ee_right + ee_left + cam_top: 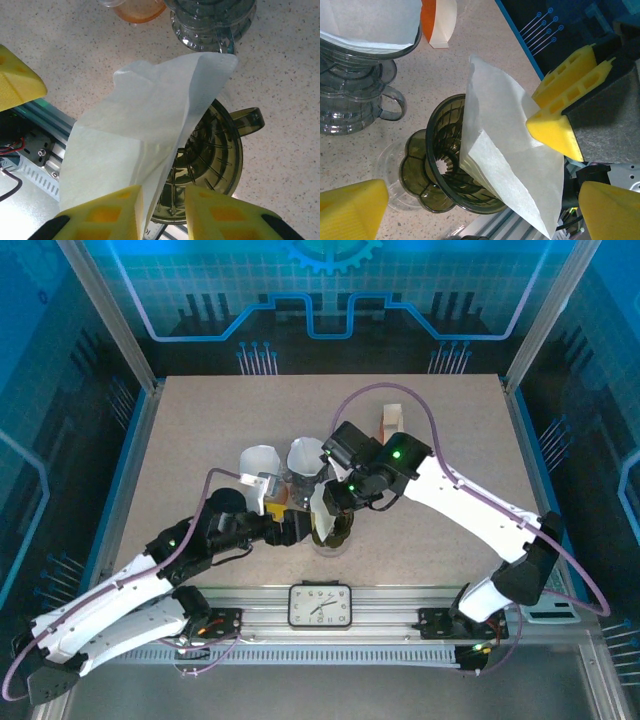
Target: Place the coffee filter in the dripper
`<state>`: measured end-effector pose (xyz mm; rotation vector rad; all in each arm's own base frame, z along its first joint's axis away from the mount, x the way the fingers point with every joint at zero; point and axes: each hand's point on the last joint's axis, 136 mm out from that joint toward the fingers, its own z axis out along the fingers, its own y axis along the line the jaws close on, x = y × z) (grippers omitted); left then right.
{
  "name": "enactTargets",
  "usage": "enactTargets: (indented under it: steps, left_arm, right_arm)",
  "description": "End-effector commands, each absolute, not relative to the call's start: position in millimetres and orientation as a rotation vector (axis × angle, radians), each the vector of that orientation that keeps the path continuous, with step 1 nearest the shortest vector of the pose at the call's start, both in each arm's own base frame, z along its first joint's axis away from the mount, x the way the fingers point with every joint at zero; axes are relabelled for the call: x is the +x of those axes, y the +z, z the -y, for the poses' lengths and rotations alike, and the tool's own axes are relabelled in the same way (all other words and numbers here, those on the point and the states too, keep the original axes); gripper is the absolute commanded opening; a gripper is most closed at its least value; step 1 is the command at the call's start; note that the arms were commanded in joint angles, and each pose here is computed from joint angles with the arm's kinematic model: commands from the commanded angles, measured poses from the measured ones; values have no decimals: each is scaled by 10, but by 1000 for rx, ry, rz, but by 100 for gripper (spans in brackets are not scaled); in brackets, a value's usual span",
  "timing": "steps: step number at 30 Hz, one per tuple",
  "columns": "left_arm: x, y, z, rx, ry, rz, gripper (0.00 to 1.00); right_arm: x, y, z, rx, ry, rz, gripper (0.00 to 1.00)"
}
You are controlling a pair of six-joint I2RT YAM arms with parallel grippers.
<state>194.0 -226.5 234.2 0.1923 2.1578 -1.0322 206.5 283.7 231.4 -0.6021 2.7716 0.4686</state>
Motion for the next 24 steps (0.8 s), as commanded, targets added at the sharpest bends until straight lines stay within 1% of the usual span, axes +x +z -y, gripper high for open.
enactTargets:
  steps: [1,5,8,15,24]
  left_arm:
    - [1918,2447,2266,186,-1069,-2136,99]
    - [1909,2432,2246,176,-1068,-2139,99]
    - [1901,2442,2221,171,-1062,-2137,99]
    - [1893,2441,2201,173,-1053,-2137,99]
    - [1911,2400,2230,176,-1053,-2144,99]
  right_arm:
    - [2050,2363,-2898,-597,495,-2727,27]
    - [2054,2362,-2863,-635,431,-2720,10]
    - [2079,2390,-2808,-670,354,-2703,0]
    - [2108,2321,-2729,-745,197,-2690,0]
    - [2145,2148,-2798,-791,160,-2678,0]
